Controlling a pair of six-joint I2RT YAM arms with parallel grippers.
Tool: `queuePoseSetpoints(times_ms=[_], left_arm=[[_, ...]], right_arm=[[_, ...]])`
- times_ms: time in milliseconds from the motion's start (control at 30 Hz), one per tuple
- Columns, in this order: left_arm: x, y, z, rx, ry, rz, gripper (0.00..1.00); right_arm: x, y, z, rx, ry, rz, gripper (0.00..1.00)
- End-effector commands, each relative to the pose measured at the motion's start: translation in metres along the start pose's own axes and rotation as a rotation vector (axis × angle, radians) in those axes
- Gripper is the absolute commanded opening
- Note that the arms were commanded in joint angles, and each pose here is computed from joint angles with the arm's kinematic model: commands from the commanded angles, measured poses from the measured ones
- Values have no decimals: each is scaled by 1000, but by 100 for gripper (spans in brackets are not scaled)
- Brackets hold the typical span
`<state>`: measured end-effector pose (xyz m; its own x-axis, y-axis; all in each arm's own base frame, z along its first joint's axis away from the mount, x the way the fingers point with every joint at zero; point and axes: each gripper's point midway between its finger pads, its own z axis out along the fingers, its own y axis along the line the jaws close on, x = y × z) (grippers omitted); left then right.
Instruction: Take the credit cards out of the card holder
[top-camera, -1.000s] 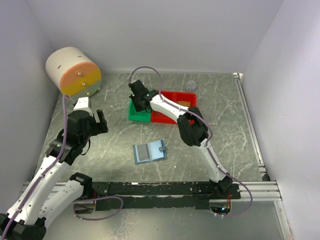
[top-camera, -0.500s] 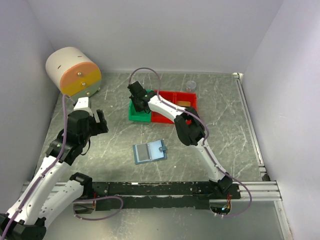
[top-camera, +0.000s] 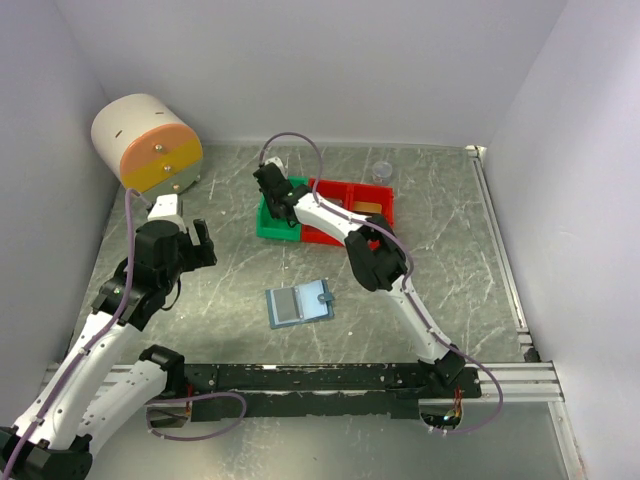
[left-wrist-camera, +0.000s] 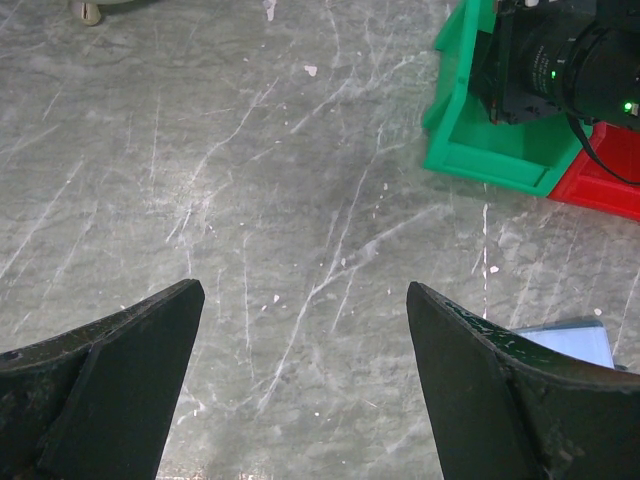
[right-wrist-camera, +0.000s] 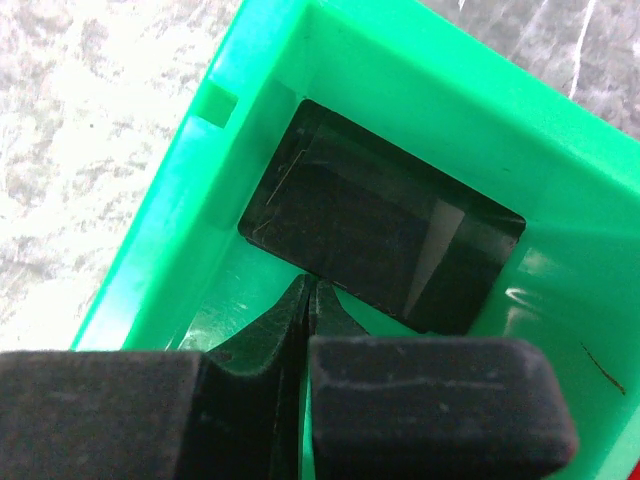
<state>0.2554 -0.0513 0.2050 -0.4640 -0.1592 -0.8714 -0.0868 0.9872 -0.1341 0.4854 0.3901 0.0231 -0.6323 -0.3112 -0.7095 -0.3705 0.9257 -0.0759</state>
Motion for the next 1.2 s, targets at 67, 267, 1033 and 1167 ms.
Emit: queuePoseSetpoints(times_ms=[67,267,1033,1167], left_arm=[[-7,-3,-1,18,-18,0,95],[-6,-3,0,19,-11,2,95],[-4,-5,2,26,2,5,95],[-4,-5,2,25,3,6,95]], right_arm=[[-8,-2,9,26,-38,16,0],[-25,0,-17,-19,-63,25,2],[23,9,-63,-143,93,-49,5],[27,9,-69,-156,99,-49,5]])
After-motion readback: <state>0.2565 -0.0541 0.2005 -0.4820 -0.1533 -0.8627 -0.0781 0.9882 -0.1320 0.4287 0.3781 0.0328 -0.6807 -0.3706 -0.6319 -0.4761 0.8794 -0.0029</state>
